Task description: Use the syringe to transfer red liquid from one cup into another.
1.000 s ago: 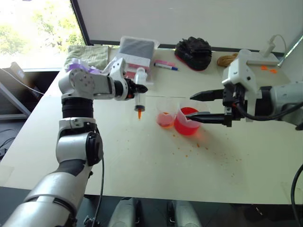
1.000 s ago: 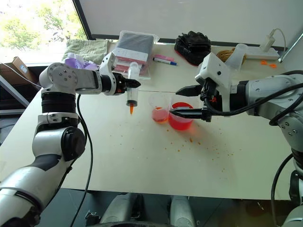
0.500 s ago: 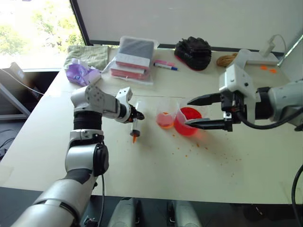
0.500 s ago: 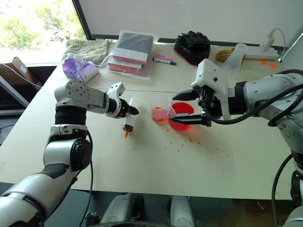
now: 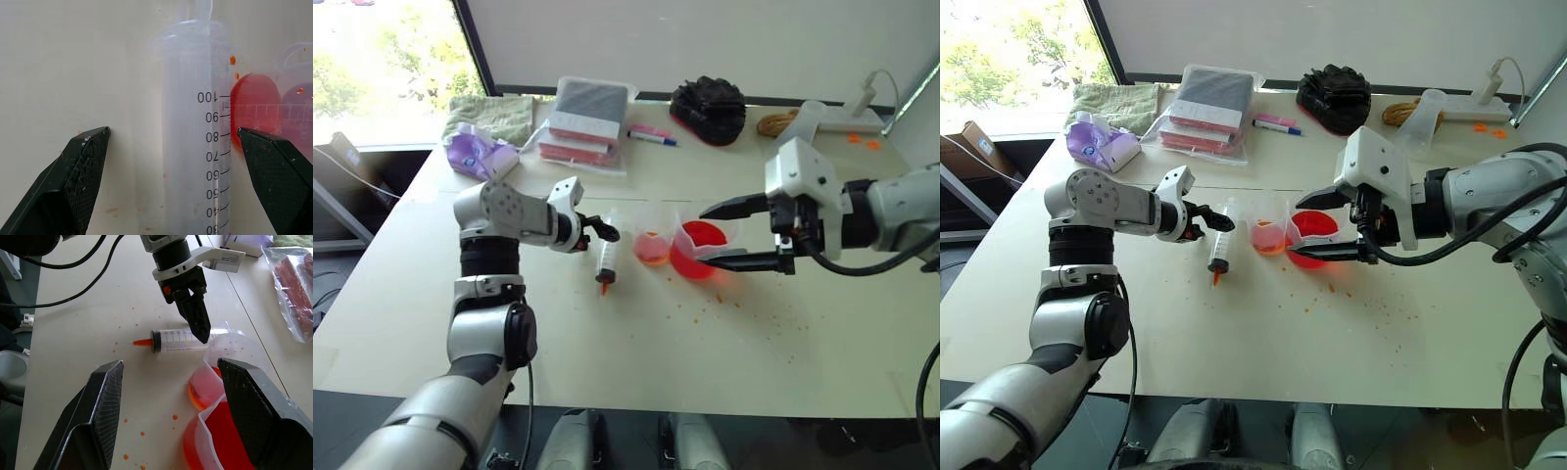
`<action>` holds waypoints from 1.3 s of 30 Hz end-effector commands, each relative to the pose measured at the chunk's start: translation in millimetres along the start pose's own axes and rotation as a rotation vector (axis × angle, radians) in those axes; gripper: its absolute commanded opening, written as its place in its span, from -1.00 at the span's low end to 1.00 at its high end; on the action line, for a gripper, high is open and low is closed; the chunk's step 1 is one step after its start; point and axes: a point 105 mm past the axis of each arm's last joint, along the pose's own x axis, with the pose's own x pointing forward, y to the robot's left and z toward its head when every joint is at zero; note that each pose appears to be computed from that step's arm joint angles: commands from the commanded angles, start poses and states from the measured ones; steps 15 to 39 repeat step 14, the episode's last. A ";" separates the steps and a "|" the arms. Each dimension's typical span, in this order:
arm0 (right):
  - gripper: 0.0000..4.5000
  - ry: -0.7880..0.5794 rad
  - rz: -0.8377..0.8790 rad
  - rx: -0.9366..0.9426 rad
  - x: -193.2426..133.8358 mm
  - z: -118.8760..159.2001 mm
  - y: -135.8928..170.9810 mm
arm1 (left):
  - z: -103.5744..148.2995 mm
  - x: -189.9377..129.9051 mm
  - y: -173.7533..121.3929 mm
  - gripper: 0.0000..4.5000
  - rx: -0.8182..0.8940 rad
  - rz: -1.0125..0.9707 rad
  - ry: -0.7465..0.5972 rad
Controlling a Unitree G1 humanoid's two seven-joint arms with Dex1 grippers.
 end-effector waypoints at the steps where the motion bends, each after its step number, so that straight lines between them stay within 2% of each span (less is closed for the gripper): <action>1: 0.42 -0.012 0.012 -0.051 -3.0 4.6 2.4 | 19.5 -20.6 -2.8 0.98 0.100 -0.010 -0.098; 5: 0.42 0.002 0.028 -0.061 -4.1 0.0 3.6 | 24.6 -41.1 -0.1 0.98 0.152 -0.049 -0.110; 9: 0.42 0.005 0.038 -0.067 -3.7 -3.1 3.1 | 17.5 -63.0 13.3 0.98 0.242 -0.042 -0.085; 14: 0.42 0.002 0.037 -0.069 0.7 -7.1 1.8 | 12.1 -79.3 27.4 0.98 0.272 -0.044 -0.079; 39: 0.42 0.002 0.037 -0.069 0.7 -7.1 1.8 | 12.1 -79.3 27.4 0.98 0.272 -0.044 -0.079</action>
